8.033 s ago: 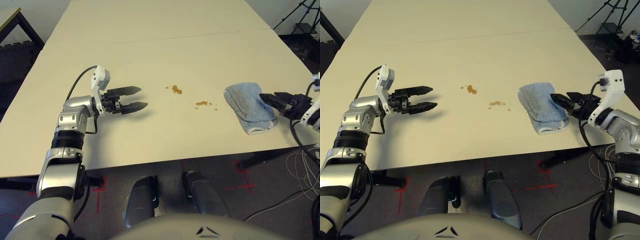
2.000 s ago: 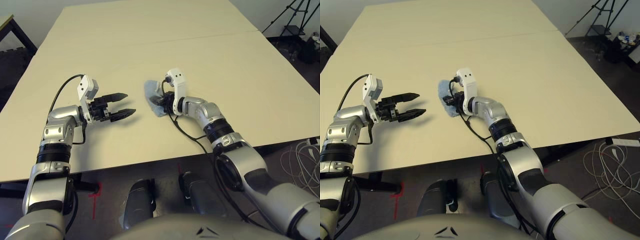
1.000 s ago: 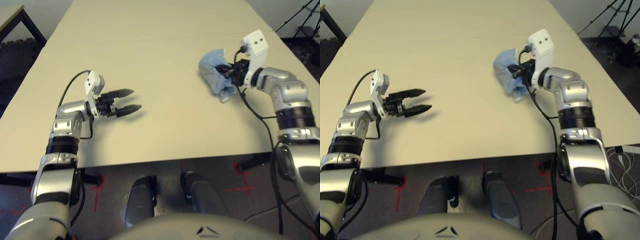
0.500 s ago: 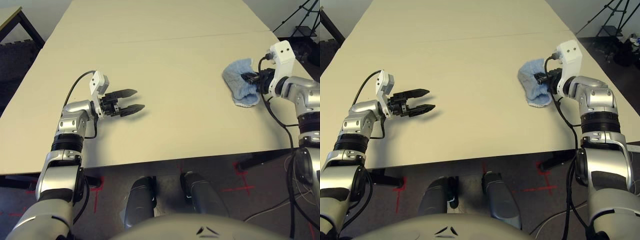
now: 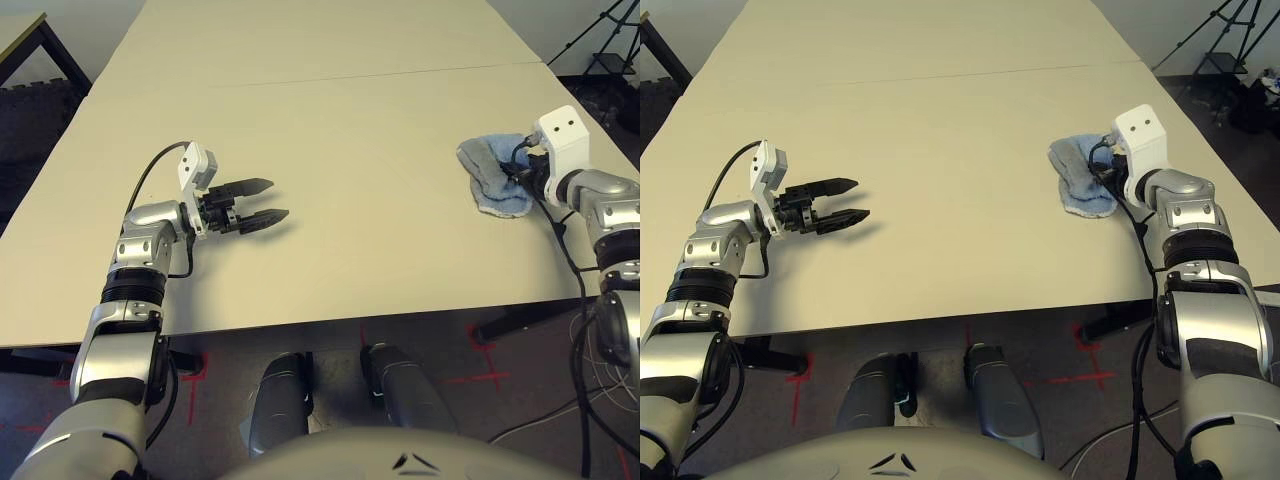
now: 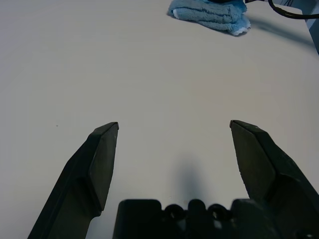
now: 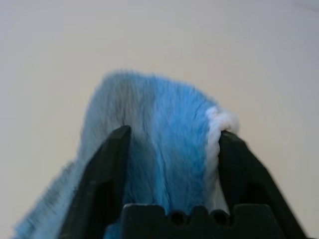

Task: Wipe the water off the table with a rag.

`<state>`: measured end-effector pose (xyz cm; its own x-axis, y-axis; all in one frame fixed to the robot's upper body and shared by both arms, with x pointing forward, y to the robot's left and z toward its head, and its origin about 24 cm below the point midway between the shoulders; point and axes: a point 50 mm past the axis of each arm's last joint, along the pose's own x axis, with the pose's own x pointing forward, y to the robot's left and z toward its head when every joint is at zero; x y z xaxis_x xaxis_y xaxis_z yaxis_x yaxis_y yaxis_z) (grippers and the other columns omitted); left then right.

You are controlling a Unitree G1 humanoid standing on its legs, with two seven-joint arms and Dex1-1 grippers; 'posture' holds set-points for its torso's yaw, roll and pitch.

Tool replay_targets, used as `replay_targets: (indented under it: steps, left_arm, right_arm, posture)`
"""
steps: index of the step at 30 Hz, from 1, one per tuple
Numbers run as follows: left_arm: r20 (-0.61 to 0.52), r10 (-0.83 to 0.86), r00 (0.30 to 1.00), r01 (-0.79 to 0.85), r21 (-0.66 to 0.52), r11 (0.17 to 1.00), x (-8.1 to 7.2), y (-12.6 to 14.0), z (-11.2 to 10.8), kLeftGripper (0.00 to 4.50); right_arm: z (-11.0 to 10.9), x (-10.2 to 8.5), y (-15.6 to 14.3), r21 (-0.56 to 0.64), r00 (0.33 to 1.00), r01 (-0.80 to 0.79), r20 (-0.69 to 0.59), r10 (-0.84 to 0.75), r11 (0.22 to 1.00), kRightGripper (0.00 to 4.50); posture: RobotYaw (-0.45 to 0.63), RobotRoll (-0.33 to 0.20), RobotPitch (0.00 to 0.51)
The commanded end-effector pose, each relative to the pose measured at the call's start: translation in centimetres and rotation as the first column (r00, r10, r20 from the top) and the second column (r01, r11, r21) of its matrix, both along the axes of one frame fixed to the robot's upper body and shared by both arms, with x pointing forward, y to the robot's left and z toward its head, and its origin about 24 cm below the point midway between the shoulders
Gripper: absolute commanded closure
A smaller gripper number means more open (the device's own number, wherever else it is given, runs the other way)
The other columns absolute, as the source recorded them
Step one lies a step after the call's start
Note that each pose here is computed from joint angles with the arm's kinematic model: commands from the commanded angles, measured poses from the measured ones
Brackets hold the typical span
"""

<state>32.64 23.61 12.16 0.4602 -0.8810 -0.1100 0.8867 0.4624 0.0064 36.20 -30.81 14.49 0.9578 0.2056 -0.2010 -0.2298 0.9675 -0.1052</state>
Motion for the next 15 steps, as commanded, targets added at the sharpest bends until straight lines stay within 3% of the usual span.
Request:
replay_targets:
  steps: [1, 9, 11, 15]
  left_arm:
    - [0.008, 0.047, 0.999, -0.046, -0.041, 0.998, -0.3, 0.6, 0.2, 0.00]
    - [0.097, 0.312, 0.945, -0.300, -0.125, 0.946, -0.1, 2.0, 0.9, 0.00]
    - [0.125, 0.426, 0.896, -0.410, -0.136, 0.902, -0.1, 2.7, 0.8, 0.00]
    - [0.160, 0.687, 0.709, -0.665, -0.172, 0.726, -0.2, 5.4, 0.5, 0.00]
  right_arm:
    - [2.7, -0.2, -1.0, 0.101, 0.988, 0.008, 0.152, -0.024, 0.995, 0.03]
    - [3.5, -1.3, -1.7, 0.185, 0.944, -0.051, 0.330, -0.013, 0.981, 0.03]
    - [3.0, -1.5, -1.6, 0.176, 0.935, -0.063, 0.354, -0.004, 0.982, 0.03]
    - [1.9, -1.8, -1.5, 0.179, 0.926, -0.055, 0.378, -0.017, 0.982, 0.03]
  posture:
    - [-0.28, 0.000, 0.128]
    - [-0.22, 0.000, 0.151]
    - [-0.21, 0.000, 0.154]
    - [-0.18, 0.000, 0.161]
